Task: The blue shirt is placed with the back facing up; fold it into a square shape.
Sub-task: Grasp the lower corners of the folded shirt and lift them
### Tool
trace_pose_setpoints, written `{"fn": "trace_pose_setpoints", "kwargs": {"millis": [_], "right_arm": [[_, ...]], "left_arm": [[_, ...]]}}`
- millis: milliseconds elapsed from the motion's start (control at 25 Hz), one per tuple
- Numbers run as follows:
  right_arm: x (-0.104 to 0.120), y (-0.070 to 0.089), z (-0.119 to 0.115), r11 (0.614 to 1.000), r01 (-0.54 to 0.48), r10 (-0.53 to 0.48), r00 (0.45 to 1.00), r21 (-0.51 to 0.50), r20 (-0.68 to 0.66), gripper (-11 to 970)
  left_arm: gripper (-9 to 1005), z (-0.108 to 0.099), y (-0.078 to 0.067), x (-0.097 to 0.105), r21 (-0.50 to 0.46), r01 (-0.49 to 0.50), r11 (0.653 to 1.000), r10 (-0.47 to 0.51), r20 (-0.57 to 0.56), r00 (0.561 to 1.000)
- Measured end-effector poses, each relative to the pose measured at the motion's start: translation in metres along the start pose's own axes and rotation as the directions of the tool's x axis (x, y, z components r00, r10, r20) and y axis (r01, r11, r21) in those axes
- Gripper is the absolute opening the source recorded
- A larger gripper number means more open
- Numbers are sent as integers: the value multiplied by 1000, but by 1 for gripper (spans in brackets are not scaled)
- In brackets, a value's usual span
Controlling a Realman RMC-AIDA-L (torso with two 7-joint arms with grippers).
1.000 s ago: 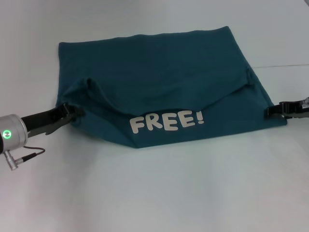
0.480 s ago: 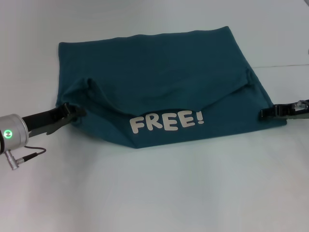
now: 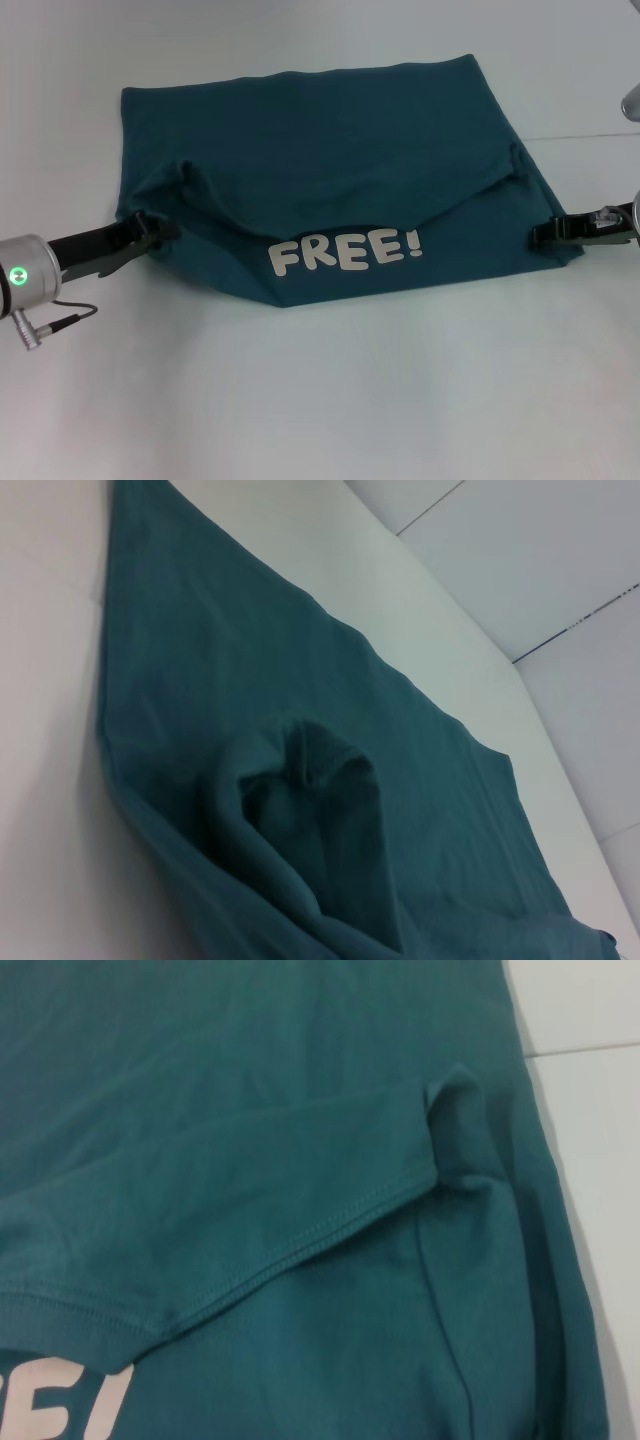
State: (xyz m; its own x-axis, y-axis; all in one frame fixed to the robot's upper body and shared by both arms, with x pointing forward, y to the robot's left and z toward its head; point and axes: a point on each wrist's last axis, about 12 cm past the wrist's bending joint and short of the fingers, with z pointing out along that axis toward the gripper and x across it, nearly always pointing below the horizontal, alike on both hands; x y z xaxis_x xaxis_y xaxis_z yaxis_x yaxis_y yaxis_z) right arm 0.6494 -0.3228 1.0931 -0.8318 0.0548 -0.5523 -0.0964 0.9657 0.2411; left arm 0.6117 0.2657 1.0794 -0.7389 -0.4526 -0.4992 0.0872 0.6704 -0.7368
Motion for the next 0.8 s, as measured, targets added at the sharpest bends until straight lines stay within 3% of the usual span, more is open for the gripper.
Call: {"fn": "trace_pose_setpoints", "kwargs": {"millis": [640, 800], "right_arm": [[-4, -6, -9, 1000, -22, 22, 1000, -14, 8, 43], [-6, -8, -17, 999, -19, 19, 1000, -37, 0, 42]], "left_arm": [[51, 0, -1, 0, 5, -2, 1000, 2, -4, 1000], [50, -2, -2, -3, 19, -3, 1000, 3, -15, 1000]]}}
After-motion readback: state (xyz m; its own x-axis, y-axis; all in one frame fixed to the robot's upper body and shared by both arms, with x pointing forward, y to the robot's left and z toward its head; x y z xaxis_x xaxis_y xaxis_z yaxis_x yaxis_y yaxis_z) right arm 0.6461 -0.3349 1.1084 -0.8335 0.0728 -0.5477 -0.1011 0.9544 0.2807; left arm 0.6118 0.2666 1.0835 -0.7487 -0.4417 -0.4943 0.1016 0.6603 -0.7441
